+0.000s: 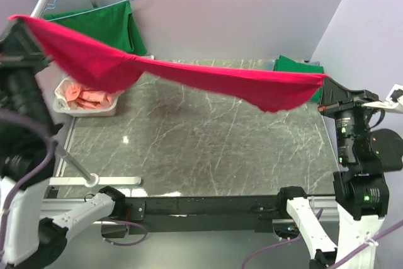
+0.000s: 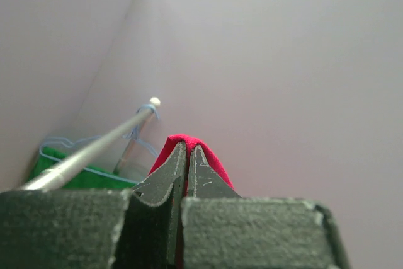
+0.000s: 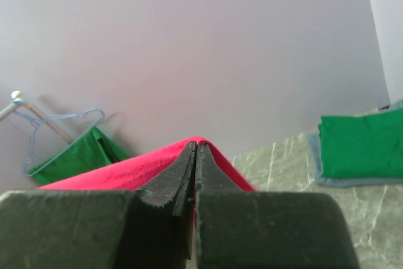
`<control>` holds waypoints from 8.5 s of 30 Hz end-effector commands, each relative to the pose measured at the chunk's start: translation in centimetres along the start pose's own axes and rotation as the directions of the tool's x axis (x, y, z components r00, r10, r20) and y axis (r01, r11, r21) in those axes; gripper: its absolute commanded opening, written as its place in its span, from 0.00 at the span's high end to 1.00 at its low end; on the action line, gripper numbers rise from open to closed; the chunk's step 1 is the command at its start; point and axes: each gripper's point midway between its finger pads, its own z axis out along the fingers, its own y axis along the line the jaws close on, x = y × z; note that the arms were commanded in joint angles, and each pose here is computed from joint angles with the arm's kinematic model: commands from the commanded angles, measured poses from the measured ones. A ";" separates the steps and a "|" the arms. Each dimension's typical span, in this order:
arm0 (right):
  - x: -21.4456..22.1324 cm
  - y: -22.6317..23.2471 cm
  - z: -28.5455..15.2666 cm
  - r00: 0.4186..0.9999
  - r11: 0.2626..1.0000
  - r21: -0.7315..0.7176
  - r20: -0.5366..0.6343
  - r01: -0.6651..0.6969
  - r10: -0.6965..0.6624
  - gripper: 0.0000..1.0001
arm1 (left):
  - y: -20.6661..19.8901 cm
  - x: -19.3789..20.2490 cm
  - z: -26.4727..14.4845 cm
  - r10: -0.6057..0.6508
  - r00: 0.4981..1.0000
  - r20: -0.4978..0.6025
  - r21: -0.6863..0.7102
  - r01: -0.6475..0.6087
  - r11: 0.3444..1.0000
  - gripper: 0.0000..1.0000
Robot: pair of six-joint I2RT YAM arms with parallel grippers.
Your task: Fold and stack the t-shirts
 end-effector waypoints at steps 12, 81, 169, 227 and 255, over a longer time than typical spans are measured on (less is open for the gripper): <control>1.0 0.0 5.9 0.999 1.000 0.019 -0.030 0.020 -0.019 1.00 | -3.5 5.5 4.9 0.059 0.998 -0.018 -0.003 -0.059 0.998 0.99; 37.0 -24.9 -9.9 0.744 0.547 0.823 -0.460 0.153 0.485 1.00 | 23.2 35.3 -33.4 -0.169 0.554 -0.815 -0.524 -0.581 0.622 0.99; 52.8 6.7 -5.0 0.251 0.946 -0.268 -0.918 0.182 -0.308 0.52 | 19.7 44.3 -26.3 -0.116 0.443 -0.889 -0.382 -0.580 0.719 0.47; 51.2 -11.0 -14.3 0.018 0.933 0.118 -0.993 0.339 0.119 0.53 | 24.9 43.2 -41.7 -0.378 0.079 -0.922 -0.322 -0.699 0.638 0.69; 45.3 -10.0 -10.8 0.272 0.912 0.220 -0.954 0.345 0.128 0.50 | 20.4 41.1 -33.2 -0.256 0.270 -0.928 -0.370 -0.600 0.709 0.71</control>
